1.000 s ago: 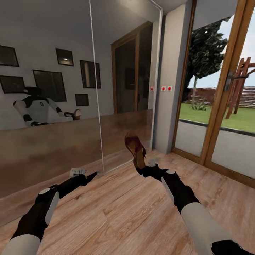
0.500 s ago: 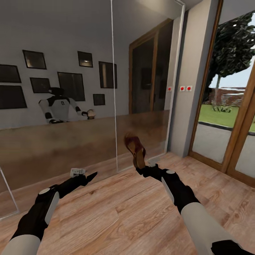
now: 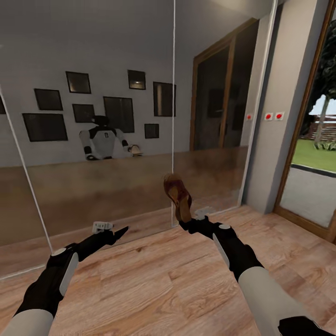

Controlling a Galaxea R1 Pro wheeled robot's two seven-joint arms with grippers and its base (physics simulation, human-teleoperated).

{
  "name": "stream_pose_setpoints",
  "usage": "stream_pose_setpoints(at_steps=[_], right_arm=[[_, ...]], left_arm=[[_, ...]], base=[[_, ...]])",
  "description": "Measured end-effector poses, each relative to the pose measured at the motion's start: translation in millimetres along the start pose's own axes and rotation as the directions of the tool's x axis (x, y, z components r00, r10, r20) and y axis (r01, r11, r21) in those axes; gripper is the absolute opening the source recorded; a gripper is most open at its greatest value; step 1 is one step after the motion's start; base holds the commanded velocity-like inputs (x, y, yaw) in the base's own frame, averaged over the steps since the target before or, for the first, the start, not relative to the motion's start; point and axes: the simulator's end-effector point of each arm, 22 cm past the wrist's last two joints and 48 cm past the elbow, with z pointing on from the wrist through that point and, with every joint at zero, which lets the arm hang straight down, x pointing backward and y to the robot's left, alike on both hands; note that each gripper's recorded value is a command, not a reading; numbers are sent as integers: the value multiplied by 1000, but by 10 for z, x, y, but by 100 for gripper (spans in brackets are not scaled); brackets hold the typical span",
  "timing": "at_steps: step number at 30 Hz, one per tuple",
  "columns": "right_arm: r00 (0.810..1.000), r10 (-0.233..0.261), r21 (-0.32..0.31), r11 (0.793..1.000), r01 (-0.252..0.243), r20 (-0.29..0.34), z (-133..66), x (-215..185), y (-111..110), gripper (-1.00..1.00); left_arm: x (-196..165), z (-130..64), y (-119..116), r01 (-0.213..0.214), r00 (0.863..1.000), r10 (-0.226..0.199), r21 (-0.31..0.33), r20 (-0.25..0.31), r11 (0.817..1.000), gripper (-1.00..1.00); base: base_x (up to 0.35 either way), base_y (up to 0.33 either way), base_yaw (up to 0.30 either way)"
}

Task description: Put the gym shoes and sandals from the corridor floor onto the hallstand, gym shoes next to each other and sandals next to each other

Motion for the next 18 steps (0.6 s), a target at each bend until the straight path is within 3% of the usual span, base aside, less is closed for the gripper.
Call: stream_pose_setpoints(at_steps=[18], right_arm=[[1000,0,0,1000,0,0,-1,1,-2,-100]], left_arm=[[-1,-1,2,0,1000,0,0,0,1000,100]], base=[[0,0,292]])
